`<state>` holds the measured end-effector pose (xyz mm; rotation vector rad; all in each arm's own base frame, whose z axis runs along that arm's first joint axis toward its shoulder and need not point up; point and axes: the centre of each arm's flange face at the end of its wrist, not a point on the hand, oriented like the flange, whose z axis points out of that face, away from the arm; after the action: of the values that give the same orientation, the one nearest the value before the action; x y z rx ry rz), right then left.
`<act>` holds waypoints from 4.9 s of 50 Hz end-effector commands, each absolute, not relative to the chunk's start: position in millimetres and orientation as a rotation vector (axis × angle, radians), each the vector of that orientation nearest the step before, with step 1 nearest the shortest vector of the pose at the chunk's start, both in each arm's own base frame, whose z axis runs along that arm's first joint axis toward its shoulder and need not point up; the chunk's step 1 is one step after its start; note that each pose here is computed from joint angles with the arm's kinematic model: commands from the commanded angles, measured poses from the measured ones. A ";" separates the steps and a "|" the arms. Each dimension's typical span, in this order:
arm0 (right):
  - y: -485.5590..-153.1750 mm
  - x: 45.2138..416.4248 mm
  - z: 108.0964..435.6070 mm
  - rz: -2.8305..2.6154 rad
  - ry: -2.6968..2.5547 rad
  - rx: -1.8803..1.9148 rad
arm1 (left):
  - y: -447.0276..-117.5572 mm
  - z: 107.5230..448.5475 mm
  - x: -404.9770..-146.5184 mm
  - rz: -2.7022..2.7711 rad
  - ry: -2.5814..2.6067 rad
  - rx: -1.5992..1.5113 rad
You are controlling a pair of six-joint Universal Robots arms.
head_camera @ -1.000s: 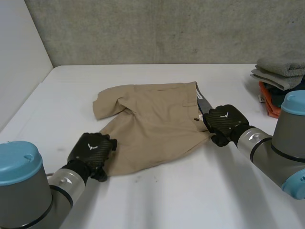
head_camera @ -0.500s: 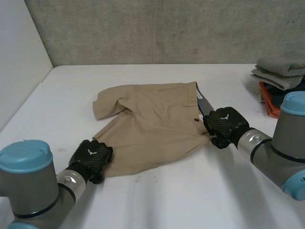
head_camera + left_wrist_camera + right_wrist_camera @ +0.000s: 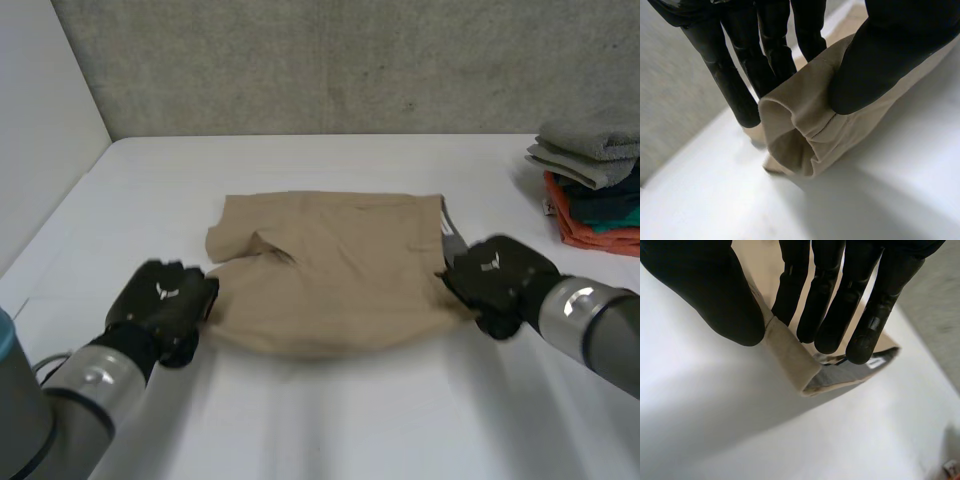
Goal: Fold the laundry.
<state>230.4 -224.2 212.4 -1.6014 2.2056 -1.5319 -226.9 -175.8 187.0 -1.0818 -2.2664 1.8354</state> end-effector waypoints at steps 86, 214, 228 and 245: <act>-242.3 240.1 206.3 -0.974 2.377 -1.373 | -245.7 165.4 -276.2 1.720 -2.288 -1.172; -386.0 290.6 142.5 -2.418 2.069 -1.671 | -391.4 152.7 -357.0 2.561 -1.780 -1.247; -333.1 269.1 236.6 -2.280 2.038 -0.961 | -341.4 179.6 -347.0 2.447 -1.816 -1.192; -290.6 211.9 173.5 -1.653 2.441 -0.888 | -254.2 178.9 -304.7 2.152 -1.964 -1.014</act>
<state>216.8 -294.3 190.4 -0.8768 2.4207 -1.6669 -310.7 -269.8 188.6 -1.0289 -1.9290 2.2182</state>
